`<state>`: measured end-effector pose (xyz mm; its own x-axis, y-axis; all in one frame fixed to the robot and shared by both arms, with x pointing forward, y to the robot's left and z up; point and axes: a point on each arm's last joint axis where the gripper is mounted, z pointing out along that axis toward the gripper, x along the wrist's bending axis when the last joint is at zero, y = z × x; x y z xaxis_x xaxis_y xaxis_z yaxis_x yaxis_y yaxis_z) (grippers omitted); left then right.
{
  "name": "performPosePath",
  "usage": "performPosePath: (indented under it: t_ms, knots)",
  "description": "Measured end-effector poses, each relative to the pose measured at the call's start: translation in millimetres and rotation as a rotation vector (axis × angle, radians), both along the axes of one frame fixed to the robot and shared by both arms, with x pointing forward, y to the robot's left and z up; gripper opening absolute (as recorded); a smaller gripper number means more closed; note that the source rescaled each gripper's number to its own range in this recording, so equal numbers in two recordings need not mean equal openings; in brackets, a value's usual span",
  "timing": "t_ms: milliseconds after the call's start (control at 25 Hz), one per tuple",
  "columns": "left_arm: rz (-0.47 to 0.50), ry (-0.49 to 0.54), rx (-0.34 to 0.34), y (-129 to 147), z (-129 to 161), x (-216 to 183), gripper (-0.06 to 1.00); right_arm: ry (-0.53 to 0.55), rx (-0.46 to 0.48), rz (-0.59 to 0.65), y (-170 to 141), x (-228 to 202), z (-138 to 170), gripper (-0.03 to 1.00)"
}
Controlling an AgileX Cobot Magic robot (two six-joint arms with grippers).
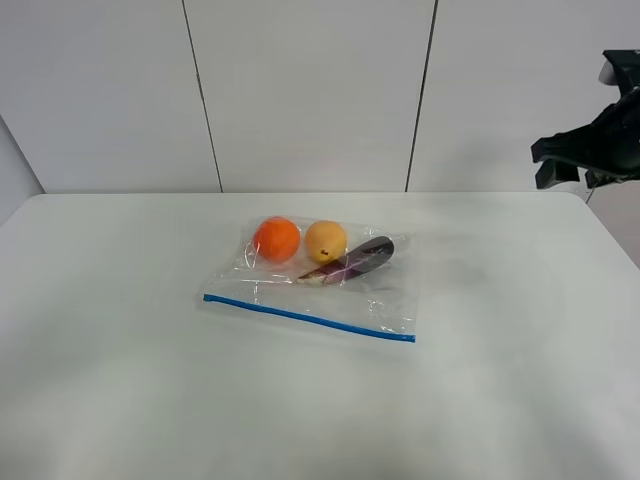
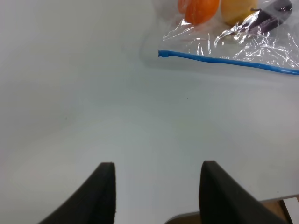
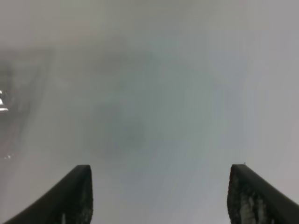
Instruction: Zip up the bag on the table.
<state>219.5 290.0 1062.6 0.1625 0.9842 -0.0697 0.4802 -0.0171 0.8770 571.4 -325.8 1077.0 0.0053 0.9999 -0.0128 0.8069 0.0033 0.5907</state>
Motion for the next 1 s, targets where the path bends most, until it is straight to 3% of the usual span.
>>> performPosePath:
  t_ms: [200,720,1000]
  knots:
    - [0.000,0.001,0.000,0.0,-0.1,-0.1,0.65,-0.049,-0.008,0.008,2.3,-22.5,29.0,1.00]
    - [0.000,0.001,0.000,0.0,-0.1,-0.1,0.65,-0.376,-0.034,0.016,13.7,-134.5,129.4,1.00]
    - [0.000,0.001,0.000,0.0,-0.1,-0.1,0.65,-0.447,-0.031,0.030,22.4,-211.9,148.6,1.00]
